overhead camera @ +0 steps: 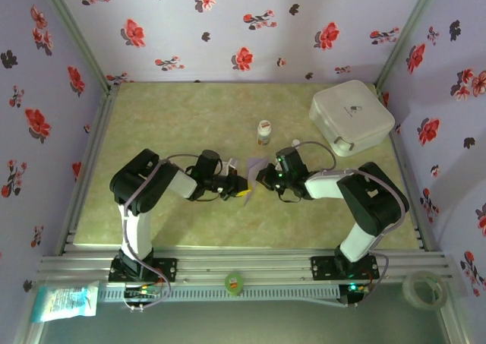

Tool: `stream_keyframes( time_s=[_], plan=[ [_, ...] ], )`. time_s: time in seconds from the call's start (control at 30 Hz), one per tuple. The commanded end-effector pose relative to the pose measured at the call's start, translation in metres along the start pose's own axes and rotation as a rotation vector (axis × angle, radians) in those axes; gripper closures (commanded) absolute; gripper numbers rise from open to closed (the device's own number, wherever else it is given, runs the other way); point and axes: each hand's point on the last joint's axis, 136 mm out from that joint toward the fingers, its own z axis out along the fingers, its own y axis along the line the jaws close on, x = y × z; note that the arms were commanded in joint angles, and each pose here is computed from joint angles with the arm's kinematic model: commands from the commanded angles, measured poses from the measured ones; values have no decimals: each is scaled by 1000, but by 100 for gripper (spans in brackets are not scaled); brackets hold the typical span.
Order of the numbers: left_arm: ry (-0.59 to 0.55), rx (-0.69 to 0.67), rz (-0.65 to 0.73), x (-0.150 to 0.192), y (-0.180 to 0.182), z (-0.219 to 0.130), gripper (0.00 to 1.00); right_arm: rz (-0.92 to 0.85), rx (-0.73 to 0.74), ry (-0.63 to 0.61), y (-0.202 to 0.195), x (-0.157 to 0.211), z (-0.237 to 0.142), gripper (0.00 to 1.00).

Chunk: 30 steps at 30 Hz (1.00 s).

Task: Fold a paper plane with a square sheet of paper (pick it up from the middle)
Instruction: Fold the wing for the fifth time at the center of the table.

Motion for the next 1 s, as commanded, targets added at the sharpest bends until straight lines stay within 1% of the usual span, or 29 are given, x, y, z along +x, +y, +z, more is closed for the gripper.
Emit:
stream_keyframes(
  time_s=[0.0,0.43,0.97],
  plan=[
    [7,-71,-75,5,29,7,100,-26,-47,3,9,-3,1,95],
    [5,-82,-90,5,33,5,100,-20,-34,-10,7,-15,8,94],
    [-12,-128,-118,5,46,1,100,-30,3,12,1,-16,14,94]
  ],
)
